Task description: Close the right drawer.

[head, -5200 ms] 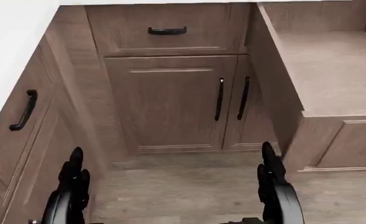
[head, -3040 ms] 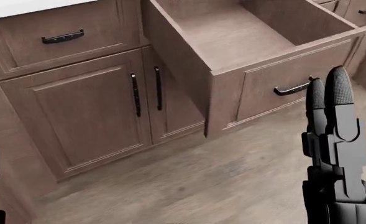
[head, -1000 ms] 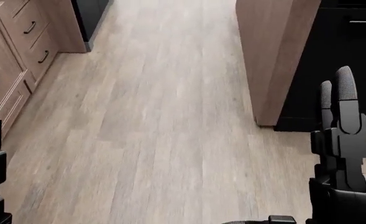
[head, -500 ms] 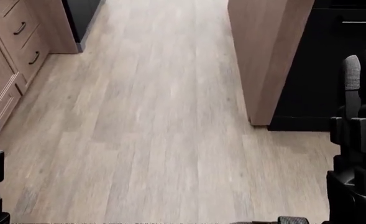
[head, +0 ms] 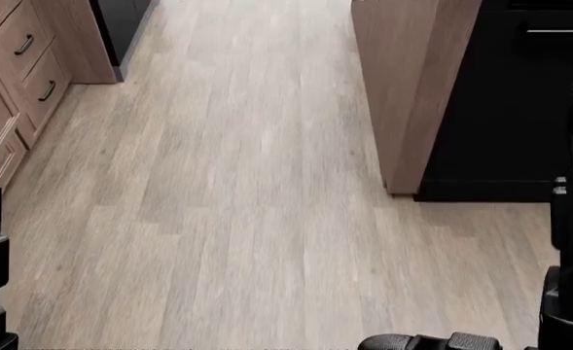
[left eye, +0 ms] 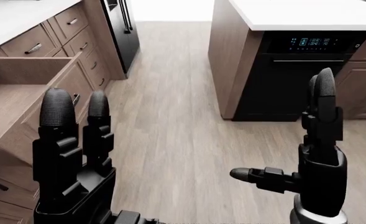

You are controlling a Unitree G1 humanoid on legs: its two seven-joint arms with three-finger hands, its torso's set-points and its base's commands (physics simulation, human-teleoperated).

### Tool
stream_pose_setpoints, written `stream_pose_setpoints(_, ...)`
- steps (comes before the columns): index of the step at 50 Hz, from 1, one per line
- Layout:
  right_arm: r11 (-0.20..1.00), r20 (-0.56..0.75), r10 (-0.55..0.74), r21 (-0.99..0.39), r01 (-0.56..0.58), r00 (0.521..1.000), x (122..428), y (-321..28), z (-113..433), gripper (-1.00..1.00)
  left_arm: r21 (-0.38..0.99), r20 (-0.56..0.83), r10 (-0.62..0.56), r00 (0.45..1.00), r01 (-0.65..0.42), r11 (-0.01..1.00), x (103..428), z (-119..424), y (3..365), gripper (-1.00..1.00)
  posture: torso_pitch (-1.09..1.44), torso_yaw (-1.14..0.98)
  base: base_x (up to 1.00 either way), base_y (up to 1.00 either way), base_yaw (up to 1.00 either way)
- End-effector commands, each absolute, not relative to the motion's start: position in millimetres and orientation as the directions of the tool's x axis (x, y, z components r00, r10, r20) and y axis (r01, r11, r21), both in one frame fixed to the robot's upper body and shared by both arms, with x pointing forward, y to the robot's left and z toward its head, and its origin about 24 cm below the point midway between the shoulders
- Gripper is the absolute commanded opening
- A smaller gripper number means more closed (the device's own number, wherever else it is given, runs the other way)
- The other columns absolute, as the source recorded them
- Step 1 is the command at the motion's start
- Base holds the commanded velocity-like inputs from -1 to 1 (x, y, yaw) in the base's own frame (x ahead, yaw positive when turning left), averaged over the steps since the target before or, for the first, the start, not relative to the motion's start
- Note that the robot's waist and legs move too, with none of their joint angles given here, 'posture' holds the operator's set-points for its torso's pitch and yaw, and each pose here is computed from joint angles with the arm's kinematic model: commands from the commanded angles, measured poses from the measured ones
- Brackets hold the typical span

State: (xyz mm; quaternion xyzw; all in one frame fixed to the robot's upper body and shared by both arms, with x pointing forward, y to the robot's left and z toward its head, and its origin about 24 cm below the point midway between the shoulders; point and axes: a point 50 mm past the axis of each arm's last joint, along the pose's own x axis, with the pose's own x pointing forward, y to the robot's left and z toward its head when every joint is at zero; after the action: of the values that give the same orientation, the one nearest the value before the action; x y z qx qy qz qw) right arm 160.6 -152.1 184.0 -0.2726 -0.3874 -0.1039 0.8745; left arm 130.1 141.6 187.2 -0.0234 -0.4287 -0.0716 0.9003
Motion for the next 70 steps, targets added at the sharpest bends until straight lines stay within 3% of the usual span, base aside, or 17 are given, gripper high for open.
stream_pose_setpoints(1, 0.838, 0.787, 0.043, -0.364, 0.407, 0.616, 153.0, -149.6, 194.2, 1.0, 0.024, 0.813, -0.106, 0.572, 0.149, 0.989, 123.5, 196.1, 141.7, 1.0, 0.0, 0.0, 0.0, 0.1, 0.0)
stream_pose_setpoints(70, 0.836, 0.772, 0.03, -0.367, 0.407, 0.634, 156.9, -148.6, 194.7, 1.0, 0.027, 0.81, -0.114, 0.575, 0.158, 0.987, 123.8, 195.8, 141.2, 1.0, 0.0, 0.0, 0.0, 0.14, 0.0)
